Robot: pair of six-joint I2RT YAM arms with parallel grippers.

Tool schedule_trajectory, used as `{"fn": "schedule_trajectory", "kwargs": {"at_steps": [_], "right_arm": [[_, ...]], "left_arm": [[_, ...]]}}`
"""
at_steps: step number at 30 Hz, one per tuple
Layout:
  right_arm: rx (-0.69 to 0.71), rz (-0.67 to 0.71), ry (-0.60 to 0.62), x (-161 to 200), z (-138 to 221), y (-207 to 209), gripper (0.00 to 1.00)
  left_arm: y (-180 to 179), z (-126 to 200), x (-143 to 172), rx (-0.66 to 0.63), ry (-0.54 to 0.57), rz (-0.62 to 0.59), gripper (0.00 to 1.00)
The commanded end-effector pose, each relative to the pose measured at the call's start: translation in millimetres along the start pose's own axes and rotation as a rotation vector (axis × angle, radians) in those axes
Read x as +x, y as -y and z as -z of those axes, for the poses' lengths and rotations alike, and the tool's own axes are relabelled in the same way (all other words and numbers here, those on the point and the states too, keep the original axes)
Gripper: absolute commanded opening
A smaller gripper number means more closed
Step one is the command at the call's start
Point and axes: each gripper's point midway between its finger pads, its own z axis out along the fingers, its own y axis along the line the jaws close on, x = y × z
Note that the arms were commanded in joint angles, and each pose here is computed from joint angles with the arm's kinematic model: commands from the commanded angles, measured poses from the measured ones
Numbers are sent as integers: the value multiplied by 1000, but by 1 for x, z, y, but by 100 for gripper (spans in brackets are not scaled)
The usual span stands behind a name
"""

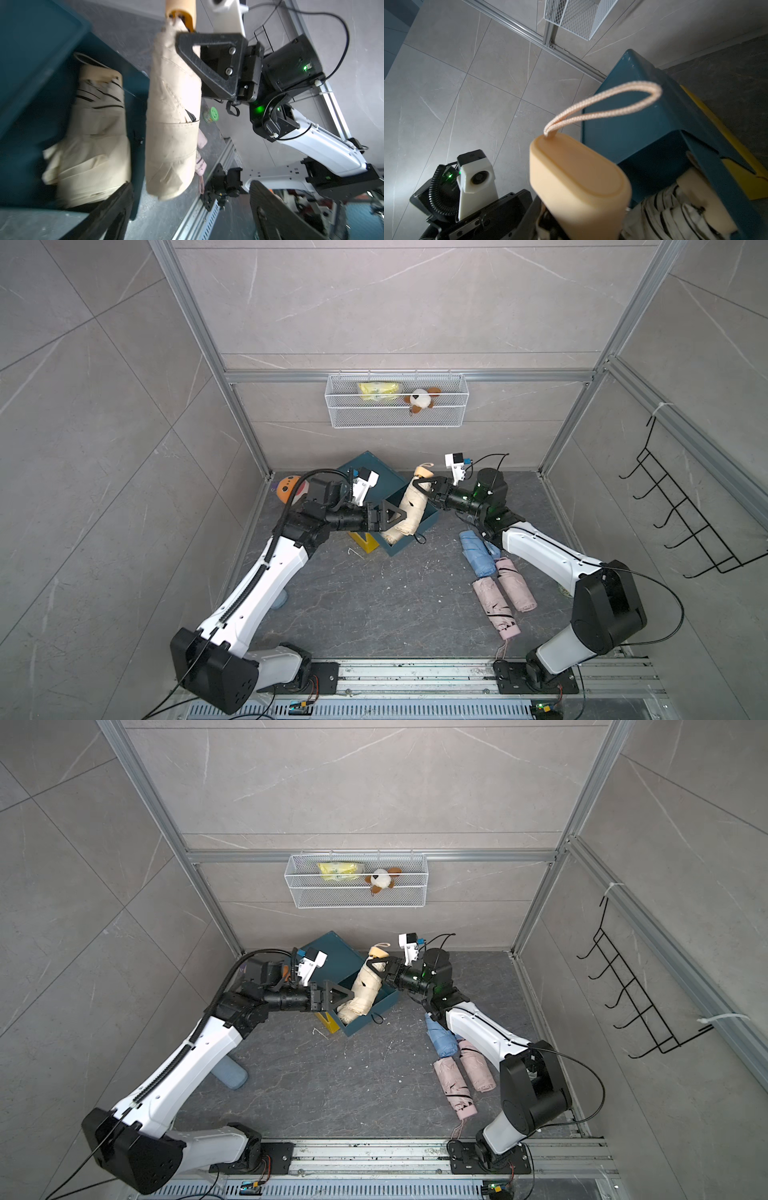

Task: Place the umbrella in the drawer by color
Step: Place the umbrella in the drawer.

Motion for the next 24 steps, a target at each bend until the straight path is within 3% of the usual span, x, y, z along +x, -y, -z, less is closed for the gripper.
{"fn": "schedule_trajectory", "kwargs": {"at_steps": [1, 8, 14, 24], "right_arm": [[-55, 29, 151, -27, 6, -33, 35], [80, 84, 272, -22, -3, -30, 36], [122, 53, 343, -14, -12, -15, 36], [170, 34, 338, -5, -29, 9, 36]], "left_arm": [[-2, 33, -14, -148, 116, -68, 92], [-25, 50, -9, -303, 167, -54, 93], [-35, 42, -1, -305, 138, -36, 93], [-37, 41, 4, -303, 131, -40, 93]]}}
